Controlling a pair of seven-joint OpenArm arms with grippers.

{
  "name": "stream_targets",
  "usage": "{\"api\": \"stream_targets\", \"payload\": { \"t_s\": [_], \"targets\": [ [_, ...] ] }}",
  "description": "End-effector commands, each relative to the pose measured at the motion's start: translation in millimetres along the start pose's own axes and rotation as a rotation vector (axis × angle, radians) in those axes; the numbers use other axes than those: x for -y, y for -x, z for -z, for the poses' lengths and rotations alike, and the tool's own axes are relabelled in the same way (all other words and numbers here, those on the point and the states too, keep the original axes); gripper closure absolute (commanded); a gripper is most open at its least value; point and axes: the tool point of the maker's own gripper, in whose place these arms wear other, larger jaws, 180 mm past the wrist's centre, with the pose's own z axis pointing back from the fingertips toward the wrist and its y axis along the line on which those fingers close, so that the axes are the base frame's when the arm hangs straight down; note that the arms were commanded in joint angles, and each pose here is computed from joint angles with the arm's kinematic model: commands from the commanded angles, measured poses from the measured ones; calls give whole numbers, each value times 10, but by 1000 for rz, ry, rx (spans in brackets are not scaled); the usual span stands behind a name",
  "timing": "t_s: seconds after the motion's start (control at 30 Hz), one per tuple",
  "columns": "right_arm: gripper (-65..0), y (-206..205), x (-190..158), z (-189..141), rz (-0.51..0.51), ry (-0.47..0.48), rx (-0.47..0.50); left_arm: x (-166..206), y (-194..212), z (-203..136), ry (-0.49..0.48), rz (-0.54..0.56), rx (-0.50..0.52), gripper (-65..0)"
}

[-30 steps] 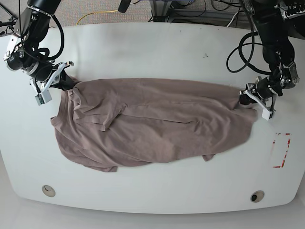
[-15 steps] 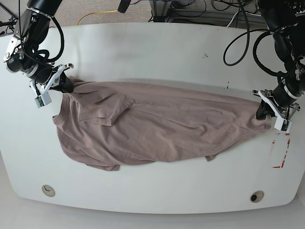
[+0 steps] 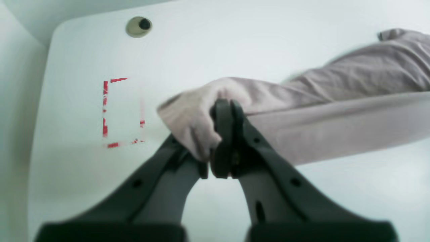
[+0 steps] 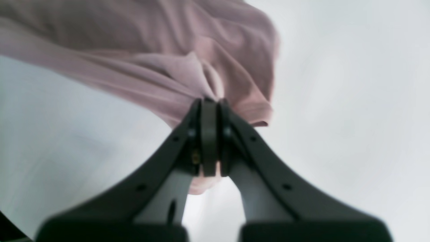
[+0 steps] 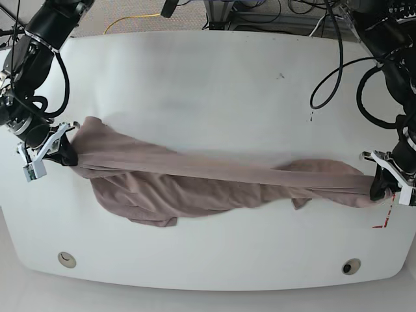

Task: Fold the T-shirt properly
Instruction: 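Lift the shirt with both grippers and swing it across the table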

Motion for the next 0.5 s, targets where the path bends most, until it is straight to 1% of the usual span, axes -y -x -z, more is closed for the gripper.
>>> {"api": "stream_targets", "payload": {
  "t_s": [0.0, 0.1, 0.27, 0.4, 0.47],
  "targets": [
    [0, -370, 16, -59, -53, -2, 98, -95, -371, -52, -24, 31, 83, -4],
    [0, -535, 72, -99, -82, 13, 123, -154, -601, -60, -39, 38, 120, -4],
    [0, -779, 160, -167, -110, 37, 169, -216, -839, -59, -46, 36, 171, -4],
    [0, -990, 236, -92, -127, 16, 171, -202, -1058, 28, -20, 38, 204, -4],
    [0, -1098, 322, -148, -147, 34, 176, -234, -1149, 0, -28, 39, 227, -4]
  ]
}}
